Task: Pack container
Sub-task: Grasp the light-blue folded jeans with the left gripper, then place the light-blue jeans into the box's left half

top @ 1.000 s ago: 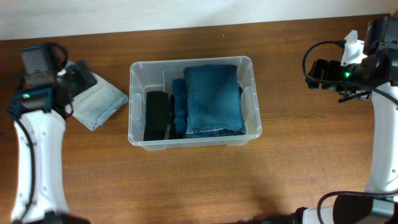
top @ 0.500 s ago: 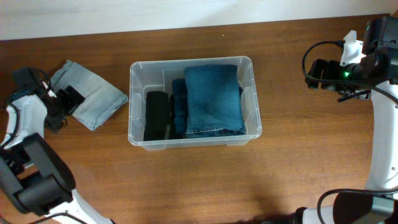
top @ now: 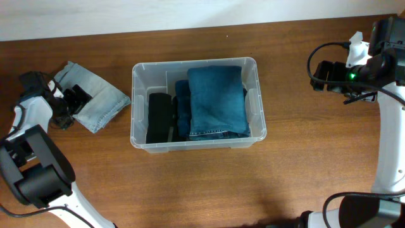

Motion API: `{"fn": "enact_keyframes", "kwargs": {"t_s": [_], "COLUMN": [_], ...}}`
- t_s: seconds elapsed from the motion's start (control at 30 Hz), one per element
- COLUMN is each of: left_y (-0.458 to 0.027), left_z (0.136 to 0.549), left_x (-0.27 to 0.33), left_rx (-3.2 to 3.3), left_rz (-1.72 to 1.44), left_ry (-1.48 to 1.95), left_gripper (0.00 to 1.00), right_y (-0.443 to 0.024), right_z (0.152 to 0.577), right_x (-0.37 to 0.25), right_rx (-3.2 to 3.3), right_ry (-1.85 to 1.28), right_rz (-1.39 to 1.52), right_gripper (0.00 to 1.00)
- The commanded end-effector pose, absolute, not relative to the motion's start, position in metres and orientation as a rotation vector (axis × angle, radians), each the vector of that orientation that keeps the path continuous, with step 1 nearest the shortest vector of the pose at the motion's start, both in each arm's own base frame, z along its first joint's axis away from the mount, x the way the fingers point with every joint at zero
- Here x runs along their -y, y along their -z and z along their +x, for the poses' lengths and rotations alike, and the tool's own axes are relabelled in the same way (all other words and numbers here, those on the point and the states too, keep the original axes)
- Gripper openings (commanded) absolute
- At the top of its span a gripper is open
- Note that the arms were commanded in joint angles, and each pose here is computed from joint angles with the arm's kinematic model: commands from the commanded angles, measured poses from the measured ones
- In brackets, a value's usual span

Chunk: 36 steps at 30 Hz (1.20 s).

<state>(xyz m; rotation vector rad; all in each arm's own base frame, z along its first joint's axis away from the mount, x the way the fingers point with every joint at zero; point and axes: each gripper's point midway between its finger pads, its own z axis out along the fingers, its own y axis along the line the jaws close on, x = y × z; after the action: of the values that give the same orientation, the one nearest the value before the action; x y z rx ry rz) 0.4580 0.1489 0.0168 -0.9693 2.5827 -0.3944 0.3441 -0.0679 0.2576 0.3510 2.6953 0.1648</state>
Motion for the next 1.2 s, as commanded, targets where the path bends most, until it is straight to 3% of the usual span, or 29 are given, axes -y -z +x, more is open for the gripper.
{"fn": "enact_keyframes", "kwargs": {"t_s": [0.0,0.07,0.27,0.33,0.63,0.77,0.93,1.0,1.17], "left_y": [0.009,-0.001,-0.067,-0.117,-0.286,-0.336,-0.349,-0.335,-0.3], "left_z": [0.449,0.454,0.472,0.473,0.431,0.406,0.386,0.378,0.367], "left_x": [-0.131,-0.127,-0.119,-0.116,-0.088,-0.052,0.028,0.079,0.129], "left_rx": [-2.641,-2.619,-2.508,-2.429,-2.165,-2.089,-2.132,-2.195,-2.295], "left_rz": [-0.984,-0.959,-0.782,-0.707,-0.481,-0.352,-0.123,0.099,0.392], "left_ry": [0.522,0.571,0.647,0.638,0.593,0.631,0.737,0.751,0.66], "left_gripper": [0.74,0.5,0.13,0.0,0.0,0.0,0.0,0.0,0.0], "right_y": [-0.252,-0.252,-0.252,-0.252,-0.252,-0.252,-0.252,-0.252,-0.252], "right_z": [0.343,0.343,0.342,0.342,0.342,0.342,0.342,0.342,0.341], "right_x": [0.069,0.069,0.069,0.069,0.069,0.069,0.068,0.068,0.068], "right_rx": [-2.714,-2.714,-2.717,-2.719,-2.719,-2.719,-2.718,-2.72,-2.722], "right_ry": [-0.155,-0.155,-0.155,-0.156,-0.156,-0.157,-0.161,-0.162,-0.162], "right_rz": [0.345,0.345,0.346,0.347,0.346,0.346,0.346,0.346,0.346], "right_gripper": [0.98,0.98,0.98,0.98,0.99,0.98,0.98,0.98,0.98]}}
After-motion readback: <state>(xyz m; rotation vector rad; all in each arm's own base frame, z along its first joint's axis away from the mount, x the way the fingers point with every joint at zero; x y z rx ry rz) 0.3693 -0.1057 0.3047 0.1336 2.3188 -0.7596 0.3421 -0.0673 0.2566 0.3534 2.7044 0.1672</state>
